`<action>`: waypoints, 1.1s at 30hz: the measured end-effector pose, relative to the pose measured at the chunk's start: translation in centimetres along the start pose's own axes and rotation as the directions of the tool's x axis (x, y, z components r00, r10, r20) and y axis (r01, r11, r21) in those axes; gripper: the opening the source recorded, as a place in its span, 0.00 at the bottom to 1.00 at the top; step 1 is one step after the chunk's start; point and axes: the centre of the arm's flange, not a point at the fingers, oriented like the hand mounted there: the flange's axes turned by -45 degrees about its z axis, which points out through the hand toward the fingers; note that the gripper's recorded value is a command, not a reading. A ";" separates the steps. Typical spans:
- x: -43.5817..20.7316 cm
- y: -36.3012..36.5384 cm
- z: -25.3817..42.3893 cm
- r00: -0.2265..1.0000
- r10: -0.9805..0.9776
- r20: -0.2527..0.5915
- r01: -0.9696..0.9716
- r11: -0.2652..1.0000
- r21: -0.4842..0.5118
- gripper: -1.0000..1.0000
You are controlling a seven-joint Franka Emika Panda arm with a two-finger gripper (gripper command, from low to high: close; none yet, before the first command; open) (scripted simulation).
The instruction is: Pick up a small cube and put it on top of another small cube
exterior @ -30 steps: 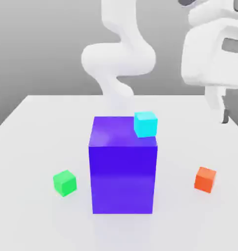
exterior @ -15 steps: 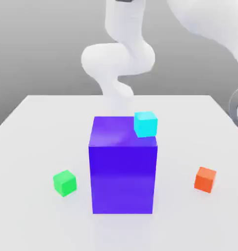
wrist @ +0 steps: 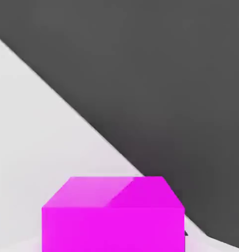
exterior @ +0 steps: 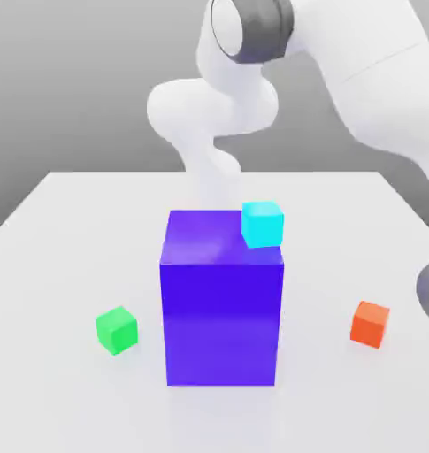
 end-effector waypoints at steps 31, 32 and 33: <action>-43.5 25.6 -12.9 0.969 -0.244 -0.026 0.236 0.957 -0.167 0.00; -45.2 25.1 -12.4 0.970 -0.241 -0.036 0.232 0.960 -0.156 0.00; -46.9 24.5 -11.5 0.974 -0.225 -0.035 0.218 0.967 -0.134 0.00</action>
